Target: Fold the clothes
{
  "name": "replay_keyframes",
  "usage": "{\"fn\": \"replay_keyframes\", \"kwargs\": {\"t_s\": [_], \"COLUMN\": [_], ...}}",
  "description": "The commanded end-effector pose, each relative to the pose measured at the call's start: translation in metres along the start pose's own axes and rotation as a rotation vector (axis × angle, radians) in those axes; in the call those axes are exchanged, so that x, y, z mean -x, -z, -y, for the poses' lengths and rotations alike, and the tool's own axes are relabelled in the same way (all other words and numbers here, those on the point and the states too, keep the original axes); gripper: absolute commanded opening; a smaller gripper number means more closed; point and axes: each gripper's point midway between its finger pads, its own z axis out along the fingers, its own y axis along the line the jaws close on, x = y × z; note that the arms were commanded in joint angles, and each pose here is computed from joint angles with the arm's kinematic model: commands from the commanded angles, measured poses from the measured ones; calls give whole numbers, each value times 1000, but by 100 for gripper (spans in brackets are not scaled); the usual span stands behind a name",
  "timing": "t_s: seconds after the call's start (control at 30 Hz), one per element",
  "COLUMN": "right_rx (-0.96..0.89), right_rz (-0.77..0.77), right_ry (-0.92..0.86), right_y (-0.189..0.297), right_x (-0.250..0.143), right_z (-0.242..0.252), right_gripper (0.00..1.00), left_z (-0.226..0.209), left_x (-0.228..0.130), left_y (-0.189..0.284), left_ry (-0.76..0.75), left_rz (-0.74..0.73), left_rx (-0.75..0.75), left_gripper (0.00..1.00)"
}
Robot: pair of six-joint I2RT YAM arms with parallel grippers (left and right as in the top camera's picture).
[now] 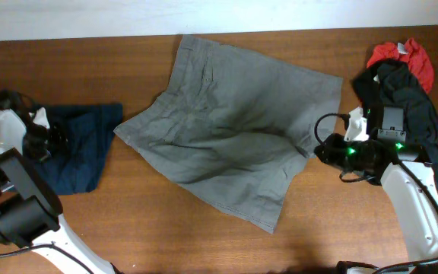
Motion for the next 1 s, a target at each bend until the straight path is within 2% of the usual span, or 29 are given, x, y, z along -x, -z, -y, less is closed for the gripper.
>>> {"fn": "replay_keyframes", "kwargs": {"t_s": [0.0,0.13,0.3,0.47,0.8,0.97], "right_rx": [-56,-63,-60,21,13,14], "right_rz": [101,224,180,135,53,63], "right_ry": [-65,-94,-110,-110,-253,-292], "right_y": [1,-7,-53,-98,-169,-202], "right_x": [25,61,67,75,97,130], "right_z": [10,14,29,30,54,61], "right_gripper": [4,4,4,4,4,4], "left_z": [34,69,125,193,246,255], "left_x": [21,22,8,-22,-78,-101], "left_y": [36,76,116,146,187,191], "left_ry": [-102,-199,-322,-451,-615,-654], "left_rz": [65,88,128,163,192,155], "left_rx": [-67,-74,-98,-240,-283,-288], "left_gripper": [7,9,9,9,12,13]}}
